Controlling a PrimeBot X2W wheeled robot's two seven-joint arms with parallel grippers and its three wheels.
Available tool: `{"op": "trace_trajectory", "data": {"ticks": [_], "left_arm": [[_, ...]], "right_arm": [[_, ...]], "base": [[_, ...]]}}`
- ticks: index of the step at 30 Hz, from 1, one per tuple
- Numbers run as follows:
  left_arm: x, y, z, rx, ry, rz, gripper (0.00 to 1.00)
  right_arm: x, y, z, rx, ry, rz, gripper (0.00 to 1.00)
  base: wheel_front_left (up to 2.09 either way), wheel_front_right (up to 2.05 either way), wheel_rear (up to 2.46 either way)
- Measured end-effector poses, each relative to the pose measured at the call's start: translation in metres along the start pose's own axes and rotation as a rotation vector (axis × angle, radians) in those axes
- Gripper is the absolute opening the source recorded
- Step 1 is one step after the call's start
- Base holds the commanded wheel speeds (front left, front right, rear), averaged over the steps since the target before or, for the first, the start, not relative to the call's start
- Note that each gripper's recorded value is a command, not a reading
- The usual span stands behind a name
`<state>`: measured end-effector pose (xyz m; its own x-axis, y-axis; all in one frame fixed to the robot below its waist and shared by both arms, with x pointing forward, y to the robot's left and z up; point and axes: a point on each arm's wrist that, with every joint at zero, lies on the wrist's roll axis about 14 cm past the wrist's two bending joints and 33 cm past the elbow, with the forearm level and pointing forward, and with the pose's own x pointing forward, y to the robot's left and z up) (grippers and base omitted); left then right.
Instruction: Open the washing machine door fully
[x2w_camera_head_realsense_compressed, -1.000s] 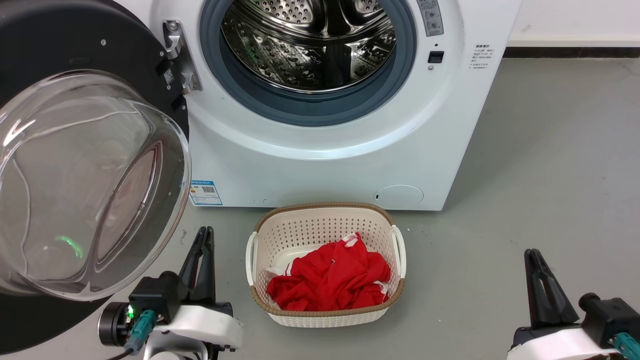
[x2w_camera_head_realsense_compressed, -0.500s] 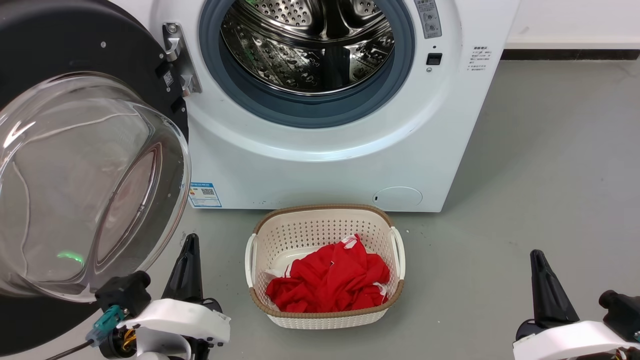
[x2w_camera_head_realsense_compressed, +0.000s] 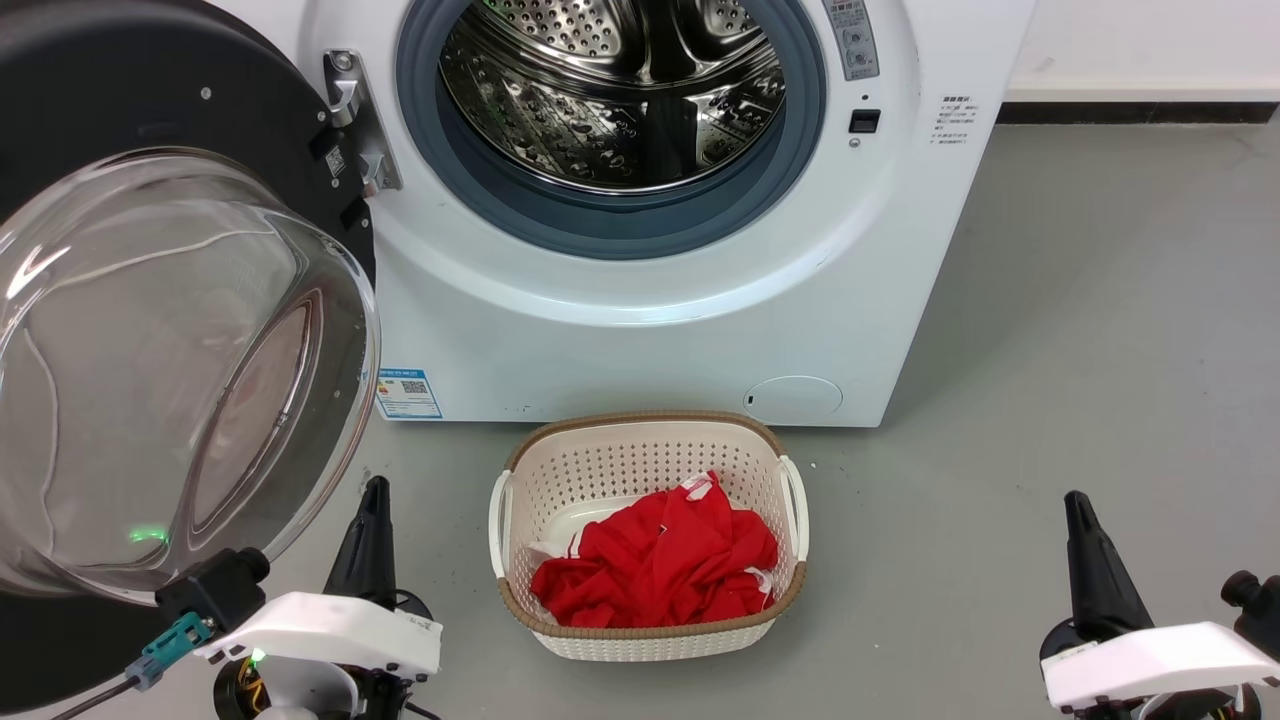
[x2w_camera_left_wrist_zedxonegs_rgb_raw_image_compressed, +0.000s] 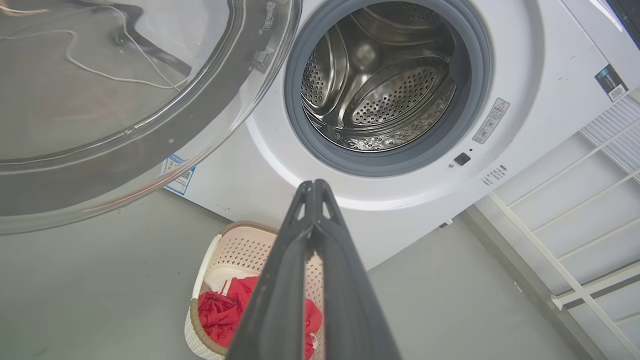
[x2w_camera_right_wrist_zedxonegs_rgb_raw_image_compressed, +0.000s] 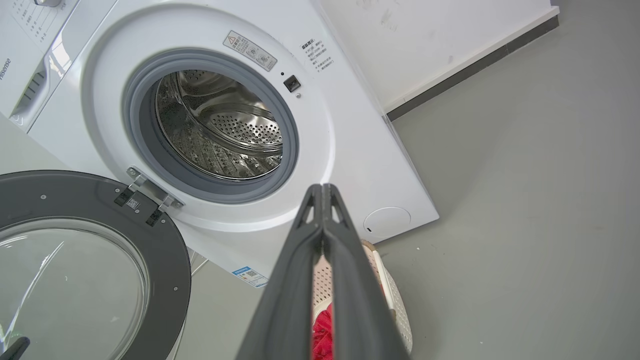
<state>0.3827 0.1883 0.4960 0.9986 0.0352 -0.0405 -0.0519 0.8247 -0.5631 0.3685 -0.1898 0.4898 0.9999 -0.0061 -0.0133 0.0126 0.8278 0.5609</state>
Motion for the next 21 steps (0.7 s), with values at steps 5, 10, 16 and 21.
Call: {"op": "trace_trajectory", "data": {"ticks": [5, 10, 16, 21], "left_arm": [[0.0002, 0.0029, -0.0008, -0.075, 0.010, 0.011, 0.00], [0.0003, 0.0051, -0.0011, -0.146, 0.018, 0.017, 0.00], [0.0008, 0.0062, -0.0015, -0.227, 0.026, 0.021, 0.00], [0.0008, 0.0084, -0.0016, -0.291, 0.032, 0.028, 0.00]], "right_arm": [[0.0012, -0.0013, 0.0004, 0.073, 0.002, -0.009, 0.00], [0.0026, -0.0026, 0.0006, 0.145, 0.005, -0.017, 0.00], [0.0047, -0.0033, 0.0015, 0.227, 0.006, -0.023, 0.00], [0.0056, -0.0040, 0.0014, 0.291, 0.011, -0.028, 0.00]], "base": [[0.00, 0.00, 0.00], [0.00, 0.00, 0.00], [0.00, 0.00, 0.00], [0.00, 0.00, 0.00]]}}
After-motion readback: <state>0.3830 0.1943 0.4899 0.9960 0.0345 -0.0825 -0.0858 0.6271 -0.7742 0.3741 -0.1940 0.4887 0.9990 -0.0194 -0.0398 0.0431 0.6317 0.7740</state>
